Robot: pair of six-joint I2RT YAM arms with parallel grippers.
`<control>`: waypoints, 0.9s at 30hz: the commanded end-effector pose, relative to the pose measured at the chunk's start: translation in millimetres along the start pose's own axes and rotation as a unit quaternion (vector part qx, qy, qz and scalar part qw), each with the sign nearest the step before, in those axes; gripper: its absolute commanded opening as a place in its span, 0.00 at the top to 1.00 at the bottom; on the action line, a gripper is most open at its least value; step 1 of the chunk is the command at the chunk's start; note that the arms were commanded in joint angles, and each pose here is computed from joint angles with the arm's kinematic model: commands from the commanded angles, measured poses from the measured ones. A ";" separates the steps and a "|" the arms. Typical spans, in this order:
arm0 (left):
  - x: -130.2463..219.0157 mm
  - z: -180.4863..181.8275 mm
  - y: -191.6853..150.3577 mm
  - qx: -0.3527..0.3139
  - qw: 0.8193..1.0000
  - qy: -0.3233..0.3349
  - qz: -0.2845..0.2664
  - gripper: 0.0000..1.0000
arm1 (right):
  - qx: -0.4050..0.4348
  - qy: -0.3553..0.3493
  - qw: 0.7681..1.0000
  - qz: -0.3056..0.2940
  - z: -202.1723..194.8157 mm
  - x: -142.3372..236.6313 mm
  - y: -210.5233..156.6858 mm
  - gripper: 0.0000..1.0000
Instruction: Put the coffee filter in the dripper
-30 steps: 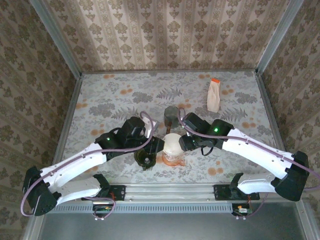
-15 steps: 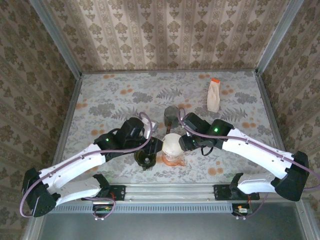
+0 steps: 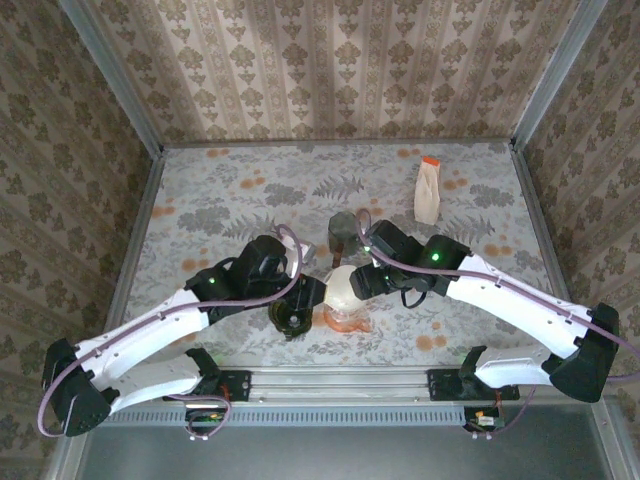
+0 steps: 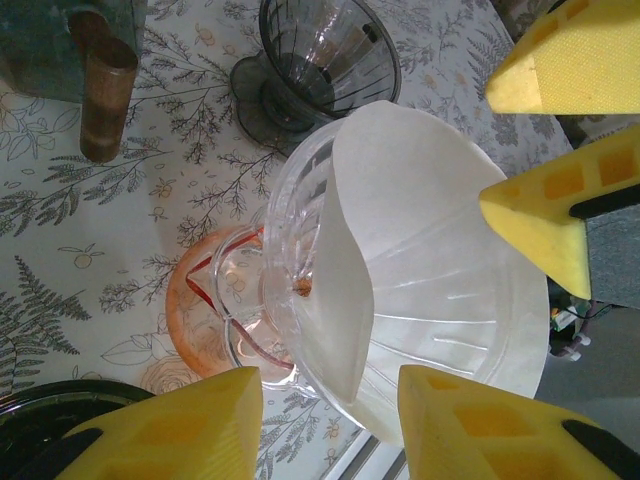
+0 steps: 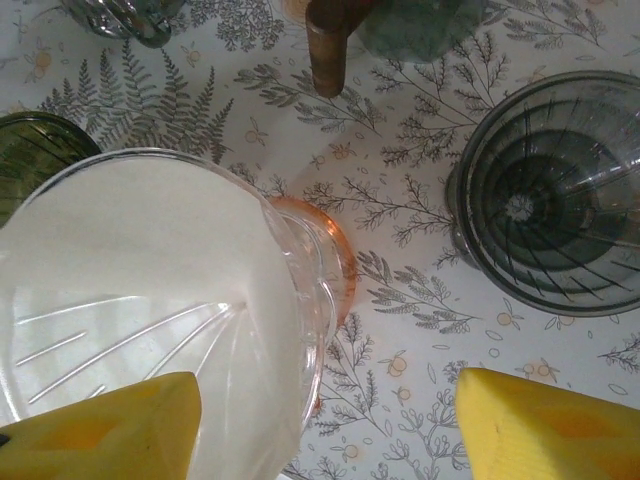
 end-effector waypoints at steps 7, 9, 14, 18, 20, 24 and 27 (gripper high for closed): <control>16.5 -9.5 5.8 -0.008 1.000 -0.004 -0.017 0.52 | 0.007 -0.011 0.999 -0.044 -1.9 29.4 9.1 0.27; 20.4 -11.6 8.0 -0.010 1.000 -0.005 -0.022 0.50 | 0.007 -0.012 0.999 -0.049 -2.4 33.9 10.3 0.27; 31.4 -16.5 11.7 -0.015 0.999 -0.006 -0.037 0.46 | 0.006 -0.017 0.998 -0.063 -4.7 45.5 11.8 0.26; 41.6 -19.0 13.0 -0.015 0.998 -0.005 -0.054 0.41 | 0.001 -0.025 0.997 -0.075 -9.2 53.0 9.2 0.26; 46.7 -18.9 12.3 -0.014 0.998 0.001 -0.062 0.38 | -0.002 -0.027 0.996 -0.080 -12.5 55.5 6.0 0.26; 51.6 -10.3 2.2 -0.001 0.997 0.032 -0.072 0.29 | -0.017 -0.029 0.996 -0.088 -21.3 54.2 -6.9 0.26; 53.9 3.8 -14.6 0.024 0.994 0.068 -0.082 0.25 | -0.033 -0.035 0.994 -0.094 -32.0 50.3 -22.4 0.26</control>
Point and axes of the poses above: each hand's point on the last joint's axis, 136 mm out from that joint toward the fingers, its own x axis back along the fingers, its own z axis along the line the jaws close on, y = z × x, the point moved 10 cm from there along x, back along the fingers, and after that the axes turned 3 degrees about -x, right-handed, at the moved point
